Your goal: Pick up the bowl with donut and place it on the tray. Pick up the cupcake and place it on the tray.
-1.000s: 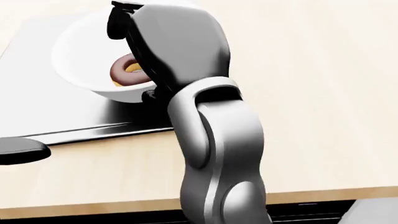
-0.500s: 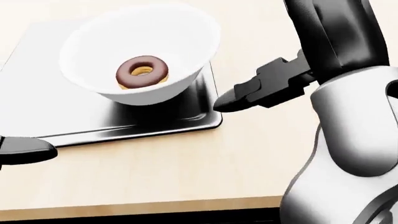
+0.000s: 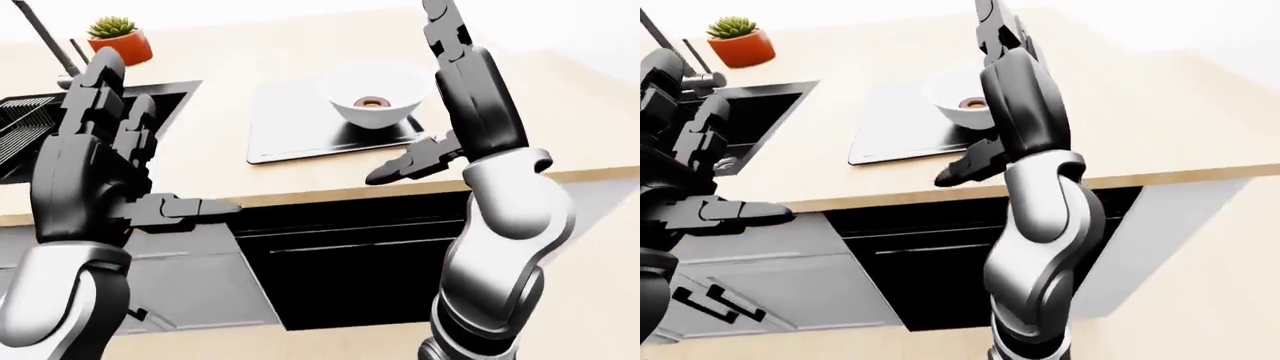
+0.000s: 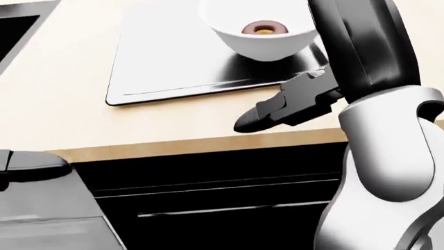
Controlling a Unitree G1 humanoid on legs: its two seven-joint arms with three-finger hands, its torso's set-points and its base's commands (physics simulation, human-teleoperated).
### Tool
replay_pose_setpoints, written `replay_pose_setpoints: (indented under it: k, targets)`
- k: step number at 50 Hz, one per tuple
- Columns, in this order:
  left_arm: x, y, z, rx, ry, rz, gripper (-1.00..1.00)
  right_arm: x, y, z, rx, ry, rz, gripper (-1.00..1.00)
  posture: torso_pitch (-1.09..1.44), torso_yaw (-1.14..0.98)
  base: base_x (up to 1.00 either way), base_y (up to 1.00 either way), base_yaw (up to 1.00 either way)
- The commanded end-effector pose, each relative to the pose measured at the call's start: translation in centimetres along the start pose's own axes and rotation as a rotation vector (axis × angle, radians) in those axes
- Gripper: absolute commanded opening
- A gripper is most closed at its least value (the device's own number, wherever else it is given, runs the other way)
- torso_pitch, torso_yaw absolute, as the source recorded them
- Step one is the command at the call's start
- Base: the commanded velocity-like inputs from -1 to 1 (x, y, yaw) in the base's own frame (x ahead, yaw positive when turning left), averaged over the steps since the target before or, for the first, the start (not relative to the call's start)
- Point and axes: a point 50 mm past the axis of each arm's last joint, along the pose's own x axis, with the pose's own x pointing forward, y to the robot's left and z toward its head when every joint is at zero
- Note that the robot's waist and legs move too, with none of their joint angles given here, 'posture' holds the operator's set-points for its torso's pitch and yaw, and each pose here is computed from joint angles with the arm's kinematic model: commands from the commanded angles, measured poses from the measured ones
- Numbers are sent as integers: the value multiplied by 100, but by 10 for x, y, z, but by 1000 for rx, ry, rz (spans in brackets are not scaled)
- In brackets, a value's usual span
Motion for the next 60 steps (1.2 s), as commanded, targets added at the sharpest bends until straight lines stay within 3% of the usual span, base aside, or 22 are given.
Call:
replay_pose_setpoints:
  k: [1,12,23,60]
  targets:
    - [-1,-2,10,7,-68,-5,100,-2,-7,8,-9,-49,-49,100,0,0,-28,85,0]
    - [-1,-1,7,8,-64,-5,100,-5,1,3,9,-45,-13,100,0,0,-13,88,0]
    - [5,-9,7,12,-63,-24,100,1,-3,-13,62,-41,-43,100,0,0,0,93,0]
    - [3,-9,9,14,-68,-26,100,-3,1,-12,86,-52,-27,100,0,0,4,96,0]
